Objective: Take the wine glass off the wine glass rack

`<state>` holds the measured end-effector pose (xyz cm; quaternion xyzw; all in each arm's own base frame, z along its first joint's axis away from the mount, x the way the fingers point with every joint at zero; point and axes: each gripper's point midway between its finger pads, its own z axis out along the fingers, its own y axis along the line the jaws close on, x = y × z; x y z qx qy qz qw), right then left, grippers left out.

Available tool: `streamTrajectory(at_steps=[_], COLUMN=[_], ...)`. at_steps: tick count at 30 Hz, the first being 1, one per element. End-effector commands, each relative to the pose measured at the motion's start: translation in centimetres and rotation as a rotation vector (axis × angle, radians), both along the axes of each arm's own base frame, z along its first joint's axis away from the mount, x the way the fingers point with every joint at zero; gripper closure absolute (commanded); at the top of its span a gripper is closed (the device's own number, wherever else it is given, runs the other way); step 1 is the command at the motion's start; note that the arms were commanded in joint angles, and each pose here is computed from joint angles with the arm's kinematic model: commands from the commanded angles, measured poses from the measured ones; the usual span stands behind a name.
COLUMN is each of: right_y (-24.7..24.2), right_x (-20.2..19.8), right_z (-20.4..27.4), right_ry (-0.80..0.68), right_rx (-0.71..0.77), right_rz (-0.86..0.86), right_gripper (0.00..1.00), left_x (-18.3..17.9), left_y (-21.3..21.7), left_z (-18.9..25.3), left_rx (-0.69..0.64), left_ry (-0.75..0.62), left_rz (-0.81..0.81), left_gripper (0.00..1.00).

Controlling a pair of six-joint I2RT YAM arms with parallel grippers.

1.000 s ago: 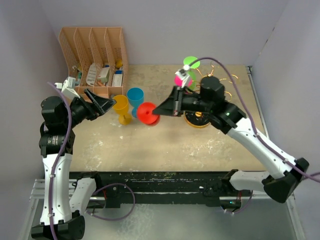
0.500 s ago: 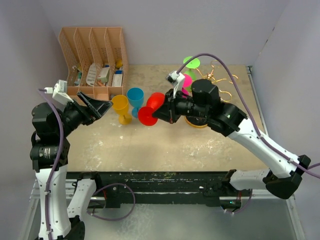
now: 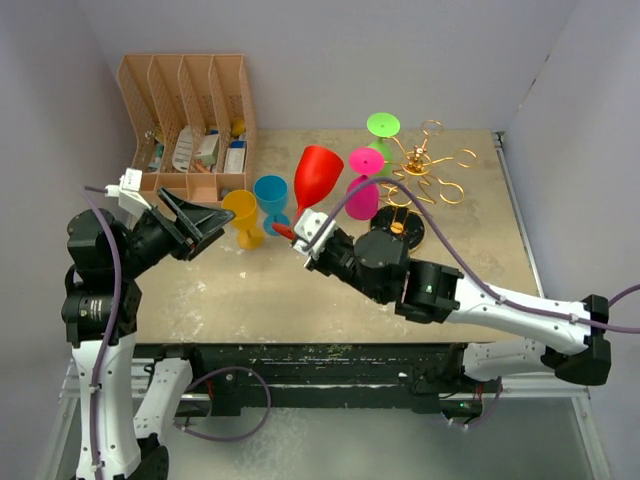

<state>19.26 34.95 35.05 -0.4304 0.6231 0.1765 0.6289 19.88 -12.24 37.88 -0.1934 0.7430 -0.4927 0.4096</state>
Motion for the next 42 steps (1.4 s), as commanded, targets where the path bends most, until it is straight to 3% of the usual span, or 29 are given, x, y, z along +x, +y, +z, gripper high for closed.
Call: streamTrajectory(at_steps=[1,14,24,28,34,39,42], right_y=[-2.2,1.8,3.3,3.3,3.2,2.5,1.8], right_x=[0.9,-4.3,-4.4,-4.4,-4.5,-4.4,-4.4], right_z=[6.1,5.0,4.3,4.2,4.5,4.9,5.1], right_ry=[-0.341,-0.819,-0.955,-0.993,-0.990,-0.970,-0.946], right_rx=[0.111,-0.013,-0.069,-0.082,-0.067,-0.042,-0.027], right_rz=[-0.122,-0.093,-0.174,-0.196,-0.190,-0.202,-0.212], right_gripper=[1.00,1.00,1.00,1.00,1.00,0.99,0.89], left_x=[-1.8,-2.0,-2.8,-3.0,-2.9,-2.7,-2.6], left_y=[-1.6,-2.7,-3.4,-3.5,-3.8,-3.9,-3.8], left_z=[1.8,-0.1,-0.5,-0.7,-0.9,-1.4,-1.8], left_rx=[-0.127,-0.213,-0.243,-0.245,-0.260,-0.275,-0.279], left_ry=[0.027,0.103,0.118,0.121,0.109,0.108,0.106], left_rz=[-0.085,-0.158,-0.211,-0.220,-0.240,-0.250,-0.242], left_gripper=[0.24,0.27,0.36,0.47,0.90,1.00,1.00])
